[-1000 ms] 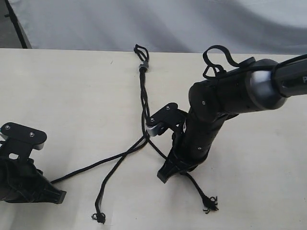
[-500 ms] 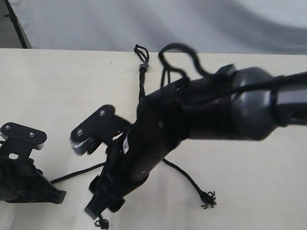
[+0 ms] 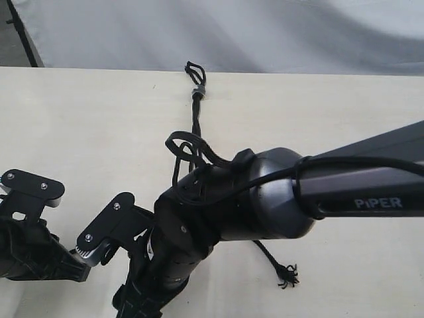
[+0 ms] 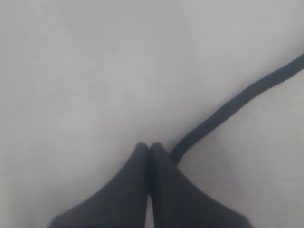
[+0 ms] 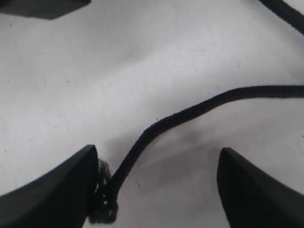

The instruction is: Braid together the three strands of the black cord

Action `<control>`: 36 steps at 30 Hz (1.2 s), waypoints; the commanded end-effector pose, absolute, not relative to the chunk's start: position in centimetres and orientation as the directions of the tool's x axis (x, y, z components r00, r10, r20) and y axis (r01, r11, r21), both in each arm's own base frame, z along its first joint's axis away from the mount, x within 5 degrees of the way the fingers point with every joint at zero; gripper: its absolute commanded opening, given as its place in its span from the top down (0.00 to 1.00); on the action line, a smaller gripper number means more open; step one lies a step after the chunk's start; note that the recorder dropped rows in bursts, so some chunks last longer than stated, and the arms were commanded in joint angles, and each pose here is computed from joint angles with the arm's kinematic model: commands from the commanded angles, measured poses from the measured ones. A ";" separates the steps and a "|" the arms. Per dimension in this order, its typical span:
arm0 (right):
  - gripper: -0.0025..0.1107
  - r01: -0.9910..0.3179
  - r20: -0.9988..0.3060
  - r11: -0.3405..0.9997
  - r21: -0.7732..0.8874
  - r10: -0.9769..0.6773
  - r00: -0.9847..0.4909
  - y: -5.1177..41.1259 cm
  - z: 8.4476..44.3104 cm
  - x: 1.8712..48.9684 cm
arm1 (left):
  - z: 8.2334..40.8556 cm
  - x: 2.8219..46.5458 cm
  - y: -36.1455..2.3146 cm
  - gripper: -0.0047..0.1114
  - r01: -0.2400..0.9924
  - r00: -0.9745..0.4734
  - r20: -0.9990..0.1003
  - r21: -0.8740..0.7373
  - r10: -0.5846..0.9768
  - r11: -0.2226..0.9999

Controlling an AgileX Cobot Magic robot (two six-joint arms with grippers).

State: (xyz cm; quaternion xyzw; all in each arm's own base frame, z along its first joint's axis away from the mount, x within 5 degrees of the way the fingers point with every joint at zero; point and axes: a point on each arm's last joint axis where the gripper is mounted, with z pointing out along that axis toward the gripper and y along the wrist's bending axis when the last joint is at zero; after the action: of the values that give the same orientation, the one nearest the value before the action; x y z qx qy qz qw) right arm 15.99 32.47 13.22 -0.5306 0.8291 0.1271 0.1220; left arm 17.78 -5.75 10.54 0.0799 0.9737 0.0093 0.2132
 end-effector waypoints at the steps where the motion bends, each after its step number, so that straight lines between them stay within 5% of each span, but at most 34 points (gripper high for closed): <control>1: 0.56 -0.927 -0.347 0.373 0.041 -0.865 -0.364 32.4 13.3 16.2 | 9.5 16.8 -5.6 0.94 0.146 -0.921 -0.358 0.042 0.152 0.988; 5: 0.89 -0.939 -0.339 0.345 0.014 -0.882 -0.329 32.3 13.3 16.3 | 9.5 16.8 -5.6 0.94 0.146 -0.921 -0.358 0.042 0.152 0.988; 7: 0.98 -0.950 -0.340 0.312 -0.029 -0.897 -0.284 32.0 13.9 16.6 | 9.5 16.8 -5.6 0.94 0.146 -0.921 -0.358 0.042 0.152 0.988; 14: 0.98 -0.922 -0.284 0.229 -0.311 -0.949 -0.140 28.5 19.5 20.6 | 9.5 16.8 -5.6 0.94 0.147 -0.921 -0.358 0.039 0.152 0.988; 17: 0.98 -0.891 -0.244 0.284 -0.354 -0.948 -0.205 25.8 19.6 23.6 | 9.5 16.8 -5.6 0.94 0.148 -0.921 -0.358 0.037 0.152 0.988; 24: 0.98 -0.837 -0.150 0.454 -0.306 -0.891 -0.429 20.3 15.2 29.4 | 9.5 16.8 -5.7 0.94 0.154 -0.921 -0.357 0.028 0.154 0.988; 36: 0.98 -0.783 -0.055 0.583 -0.216 -0.808 -0.586 16.6 10.2 31.7 | 9.5 16.8 -5.7 0.94 0.158 -0.921 -0.357 0.030 0.158 0.987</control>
State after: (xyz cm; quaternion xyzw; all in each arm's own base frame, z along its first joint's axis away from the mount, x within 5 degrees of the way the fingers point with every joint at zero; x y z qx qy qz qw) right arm 31.68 17.46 11.36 -0.4723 0.8709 -0.0938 0.0988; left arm 17.77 -5.80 10.54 0.0814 0.9736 0.0068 0.2129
